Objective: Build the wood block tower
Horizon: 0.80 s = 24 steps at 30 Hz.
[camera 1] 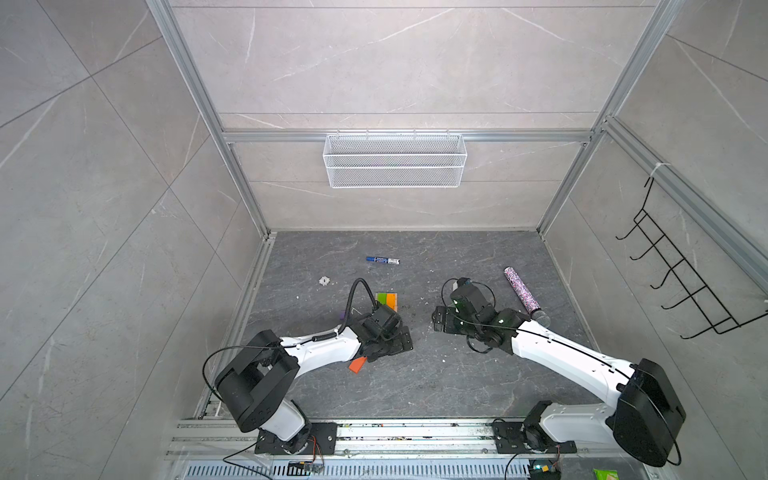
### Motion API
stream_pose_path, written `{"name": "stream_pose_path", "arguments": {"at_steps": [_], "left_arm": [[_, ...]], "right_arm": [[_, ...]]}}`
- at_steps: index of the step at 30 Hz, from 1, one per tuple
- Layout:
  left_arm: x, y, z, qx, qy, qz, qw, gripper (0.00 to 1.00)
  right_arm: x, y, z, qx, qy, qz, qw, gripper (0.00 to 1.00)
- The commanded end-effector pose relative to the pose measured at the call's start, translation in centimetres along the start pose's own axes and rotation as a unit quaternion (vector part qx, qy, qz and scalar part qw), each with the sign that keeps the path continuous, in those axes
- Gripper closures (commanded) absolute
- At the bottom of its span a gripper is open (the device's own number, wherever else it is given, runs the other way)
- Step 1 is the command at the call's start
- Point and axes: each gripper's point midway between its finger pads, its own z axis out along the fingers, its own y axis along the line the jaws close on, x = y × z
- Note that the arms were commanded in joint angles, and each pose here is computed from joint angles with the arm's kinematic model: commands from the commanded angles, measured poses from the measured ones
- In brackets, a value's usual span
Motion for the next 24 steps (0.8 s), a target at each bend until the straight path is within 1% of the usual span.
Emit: {"name": "stream_pose_path", "arguments": {"at_steps": [1,12,24], "left_arm": [[-1.1,-0.7,-0.3,-0.006,-0.019,-0.008,1.0,0.0],[-1.7,0.5,-0.6,-0.031,-0.032,-0.01,0.999,0.0],[-2.6,1.1,-0.9,-0.034,-0.043,-0.024,0.998,0.0]], "right_arm": [[0.4,-1.0,-0.2,0.015,0.002,0.007,1.0,0.12],[0.5,-0.9,0.0,0.014,0.006,0.007,1.0,0.12],[0.4,-0.8,-0.2,0.013,0.007,0.002,1.0,0.12]]}}
